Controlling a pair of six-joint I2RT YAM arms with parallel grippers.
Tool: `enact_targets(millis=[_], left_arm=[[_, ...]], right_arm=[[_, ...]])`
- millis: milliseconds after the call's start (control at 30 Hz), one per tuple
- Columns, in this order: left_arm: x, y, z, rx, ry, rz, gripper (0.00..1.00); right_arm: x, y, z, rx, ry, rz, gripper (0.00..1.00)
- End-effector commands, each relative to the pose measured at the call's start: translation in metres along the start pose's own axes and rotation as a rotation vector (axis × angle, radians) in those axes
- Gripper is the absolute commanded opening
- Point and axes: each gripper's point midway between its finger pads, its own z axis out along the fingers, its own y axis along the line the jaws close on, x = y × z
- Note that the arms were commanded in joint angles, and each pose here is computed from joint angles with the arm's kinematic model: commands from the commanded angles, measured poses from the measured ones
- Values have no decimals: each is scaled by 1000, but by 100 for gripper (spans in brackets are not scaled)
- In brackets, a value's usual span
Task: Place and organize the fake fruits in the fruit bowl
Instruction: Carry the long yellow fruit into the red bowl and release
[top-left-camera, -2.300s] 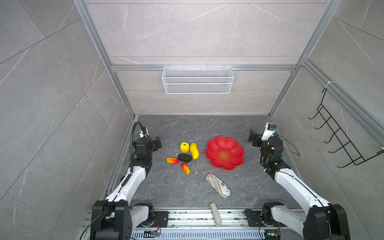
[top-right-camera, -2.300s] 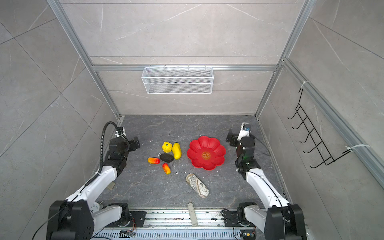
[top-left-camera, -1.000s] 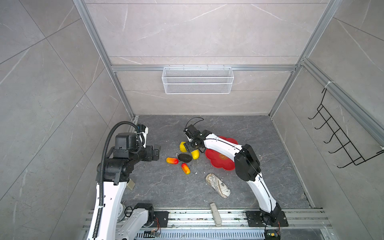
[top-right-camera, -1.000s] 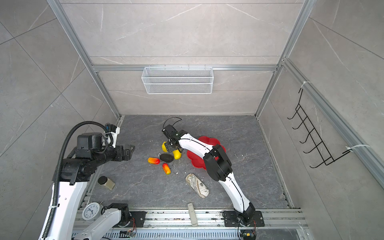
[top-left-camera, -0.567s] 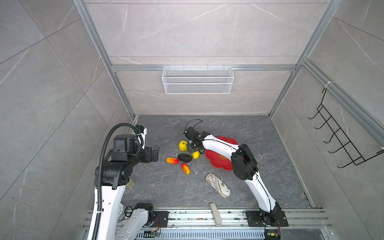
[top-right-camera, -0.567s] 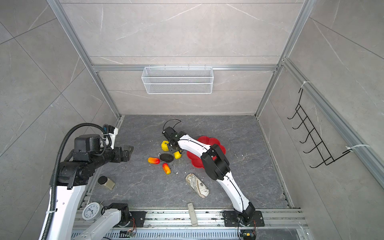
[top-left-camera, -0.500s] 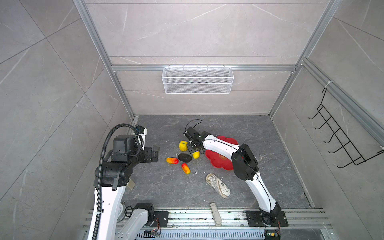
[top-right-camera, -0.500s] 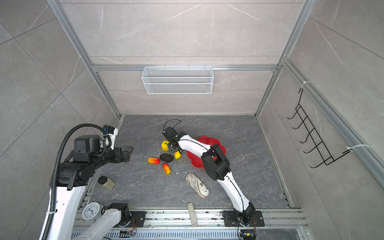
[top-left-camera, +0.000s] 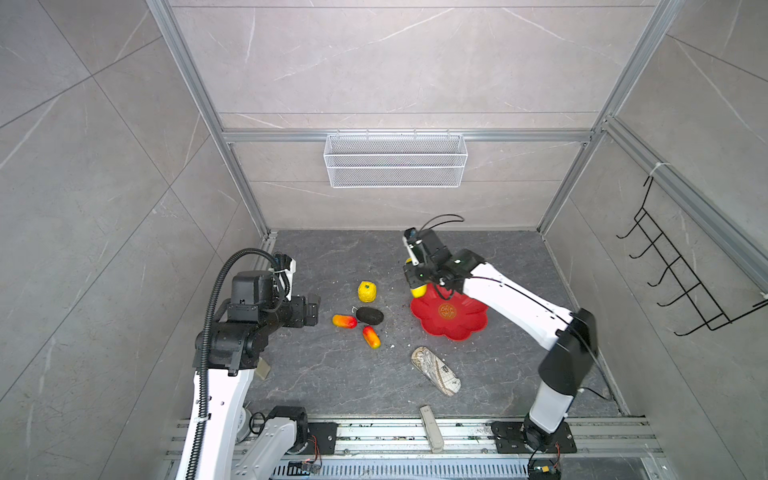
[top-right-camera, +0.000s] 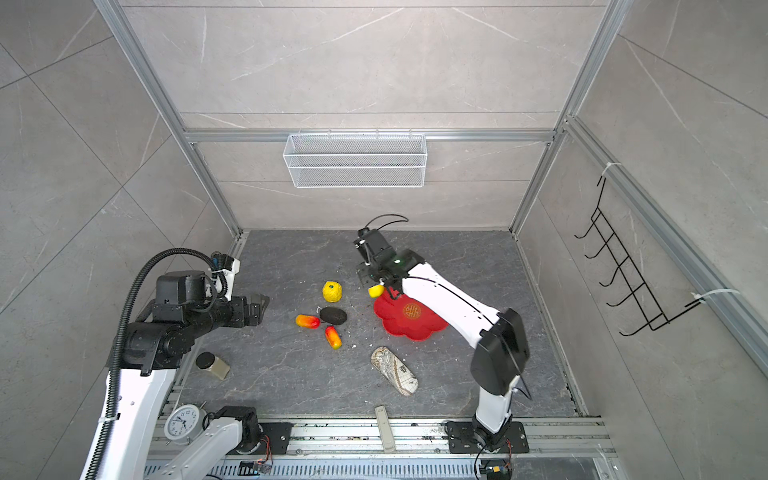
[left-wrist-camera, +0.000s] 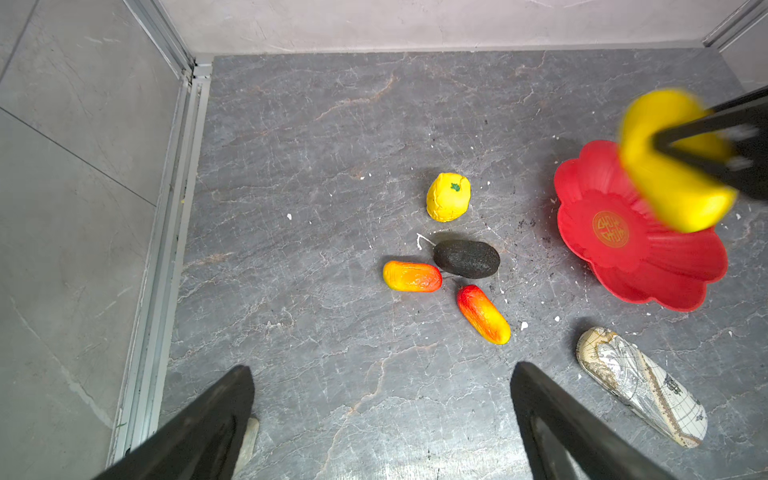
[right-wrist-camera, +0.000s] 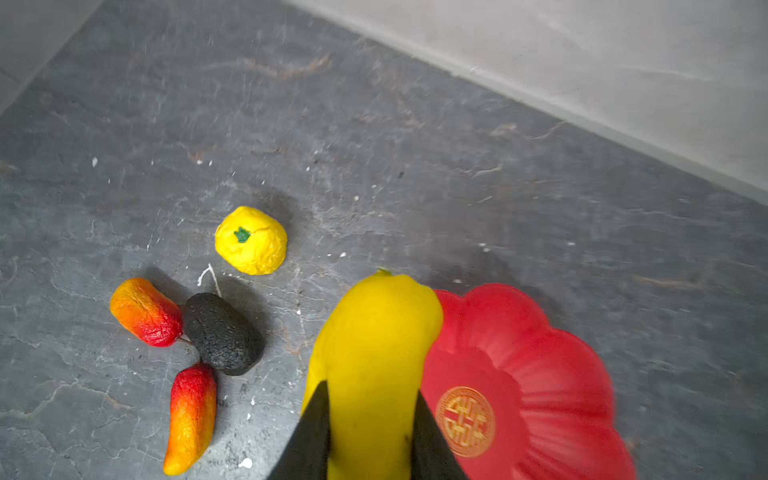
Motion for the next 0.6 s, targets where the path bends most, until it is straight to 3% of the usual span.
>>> enact_targets(millis=[0,200,567], left_arm=[[-12,0,6,3,-28,-7,100],[-15,-1,16,16,-18,-10,100],[-17,-2,21,20,-9,-21,100]], right_arm=[[28,-45,0,90,57,26,8],[70,-91,13,145,138,107,7],[133,-113,82,245,294,108,5]])
